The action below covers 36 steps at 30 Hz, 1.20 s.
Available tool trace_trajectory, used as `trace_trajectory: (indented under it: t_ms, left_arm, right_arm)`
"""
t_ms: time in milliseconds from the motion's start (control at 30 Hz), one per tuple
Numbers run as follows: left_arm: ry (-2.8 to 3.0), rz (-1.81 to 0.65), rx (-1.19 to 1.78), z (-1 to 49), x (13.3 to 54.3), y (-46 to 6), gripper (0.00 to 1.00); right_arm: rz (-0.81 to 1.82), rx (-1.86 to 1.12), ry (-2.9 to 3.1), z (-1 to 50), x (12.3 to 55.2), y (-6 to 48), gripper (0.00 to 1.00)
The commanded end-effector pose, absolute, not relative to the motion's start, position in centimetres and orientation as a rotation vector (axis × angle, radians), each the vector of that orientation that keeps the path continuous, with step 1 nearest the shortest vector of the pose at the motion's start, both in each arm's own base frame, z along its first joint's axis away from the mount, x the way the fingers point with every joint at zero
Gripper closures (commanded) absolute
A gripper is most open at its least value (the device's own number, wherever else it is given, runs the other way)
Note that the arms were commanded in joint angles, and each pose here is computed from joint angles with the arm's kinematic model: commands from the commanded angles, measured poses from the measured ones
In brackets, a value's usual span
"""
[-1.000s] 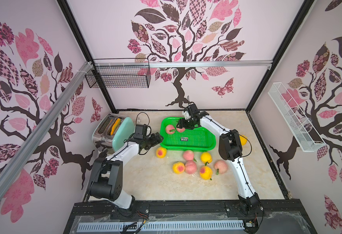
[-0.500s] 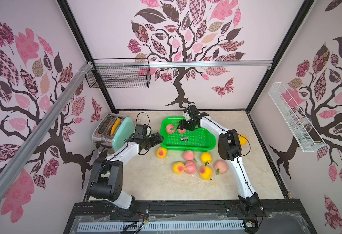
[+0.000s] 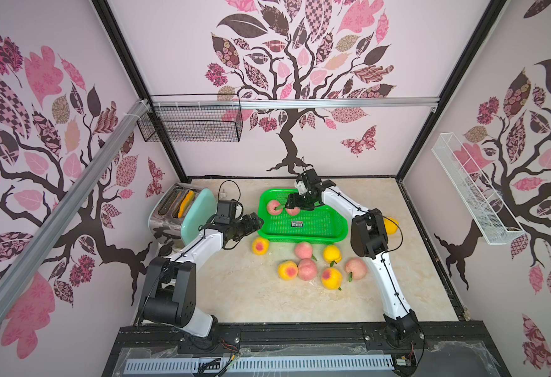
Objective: Put the peaches into the basket
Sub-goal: Place the peach in the basket.
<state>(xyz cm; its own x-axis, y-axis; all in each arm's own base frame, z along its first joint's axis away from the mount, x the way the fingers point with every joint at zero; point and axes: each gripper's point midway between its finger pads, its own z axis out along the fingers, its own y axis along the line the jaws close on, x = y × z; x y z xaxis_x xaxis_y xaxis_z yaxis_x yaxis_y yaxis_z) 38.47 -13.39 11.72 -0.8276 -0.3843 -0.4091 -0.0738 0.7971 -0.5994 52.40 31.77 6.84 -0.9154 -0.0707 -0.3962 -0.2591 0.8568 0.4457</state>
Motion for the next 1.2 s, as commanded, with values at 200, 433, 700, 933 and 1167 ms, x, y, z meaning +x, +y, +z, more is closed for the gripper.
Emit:
trace_trajectory:
  t_ms: [200,433,700,933,1167]
  left_arm:
    - [2.459,-0.782,-0.320,12.0,37.8,-13.3,0.13]
    - [2.457,-0.758,-0.314,12.2,37.8,-13.1,0.13]
    - [2.418,-0.718,-0.305,13.4,37.7,-12.5,0.13]
    - [2.342,-0.713,-0.256,15.1,37.1,-12.2,0.13]
    - [2.357,-0.692,-0.264,15.2,36.6,-11.9,0.13]
  right_arm:
    - [0.691,-0.291,2.648,9.1,52.3,31.7,0.00]
    - [0.687,-0.300,2.573,12.9,52.5,31.5,0.00]
    - [0.708,-0.319,2.530,15.4,51.7,31.3,0.00]
    - [0.742,-0.332,2.477,17.9,49.9,30.7,0.01]
    - [0.772,-0.342,2.410,21.1,47.7,29.9,0.01]
